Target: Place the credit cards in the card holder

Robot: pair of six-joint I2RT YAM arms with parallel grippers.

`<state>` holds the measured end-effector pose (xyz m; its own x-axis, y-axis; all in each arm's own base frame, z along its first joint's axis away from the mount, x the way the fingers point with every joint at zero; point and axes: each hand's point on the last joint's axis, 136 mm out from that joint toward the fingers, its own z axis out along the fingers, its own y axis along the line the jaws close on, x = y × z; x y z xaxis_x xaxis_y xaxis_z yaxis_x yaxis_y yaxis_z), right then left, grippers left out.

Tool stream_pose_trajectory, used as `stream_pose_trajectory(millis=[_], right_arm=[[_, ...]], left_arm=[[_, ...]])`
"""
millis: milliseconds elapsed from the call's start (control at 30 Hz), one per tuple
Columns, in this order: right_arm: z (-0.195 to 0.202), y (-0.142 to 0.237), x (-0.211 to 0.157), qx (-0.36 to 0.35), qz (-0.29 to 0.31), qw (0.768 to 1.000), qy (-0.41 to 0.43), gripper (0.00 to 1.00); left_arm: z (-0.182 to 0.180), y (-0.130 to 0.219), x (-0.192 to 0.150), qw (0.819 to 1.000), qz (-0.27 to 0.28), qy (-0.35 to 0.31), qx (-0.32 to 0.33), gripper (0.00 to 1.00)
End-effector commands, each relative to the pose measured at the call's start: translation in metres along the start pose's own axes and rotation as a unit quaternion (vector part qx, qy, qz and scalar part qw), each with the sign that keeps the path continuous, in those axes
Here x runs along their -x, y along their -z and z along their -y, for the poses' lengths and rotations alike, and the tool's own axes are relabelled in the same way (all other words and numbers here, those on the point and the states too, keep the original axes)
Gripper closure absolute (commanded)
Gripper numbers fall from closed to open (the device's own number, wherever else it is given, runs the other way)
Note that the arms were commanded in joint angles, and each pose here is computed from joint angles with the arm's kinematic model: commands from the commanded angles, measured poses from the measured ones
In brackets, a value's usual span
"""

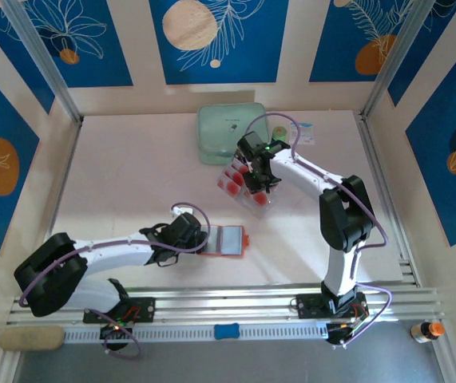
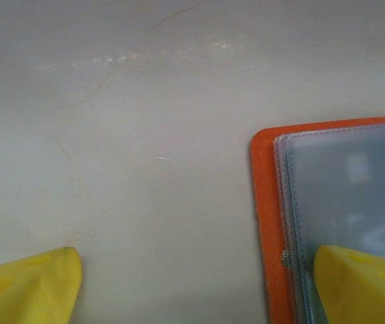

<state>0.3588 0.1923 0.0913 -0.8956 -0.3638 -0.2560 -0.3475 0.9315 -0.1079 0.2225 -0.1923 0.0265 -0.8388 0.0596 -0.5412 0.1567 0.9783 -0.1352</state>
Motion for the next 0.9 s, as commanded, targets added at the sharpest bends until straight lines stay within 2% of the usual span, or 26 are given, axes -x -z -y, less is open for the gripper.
stream_pose_trajectory(millis=[0,200,633,867], right_arm=[[-0.005,-0.001,0.000,0.002,-0.007,1.000,0.013,0.67],[-0.013,-0.006,-0.005,0.015,-0.017,1.000,0.020,0.75],[-0.022,0.000,-0.008,0.041,-0.014,0.998,0.035,0.98],[-0.026,0.023,-0.001,0.046,0.021,0.996,0.072,1.00]], left_arm=[[-0.003,-0.003,-0.005,1.000,-0.006,0.009,0.001,0.11],[-0.002,-0.002,-0.003,1.000,-0.004,0.008,-0.001,0.11],[-0.003,0.000,-0.003,1.000,-0.003,0.010,-0.001,0.11],[-0.001,0.003,0.000,1.000,0.000,0.012,-0.005,0.11]])
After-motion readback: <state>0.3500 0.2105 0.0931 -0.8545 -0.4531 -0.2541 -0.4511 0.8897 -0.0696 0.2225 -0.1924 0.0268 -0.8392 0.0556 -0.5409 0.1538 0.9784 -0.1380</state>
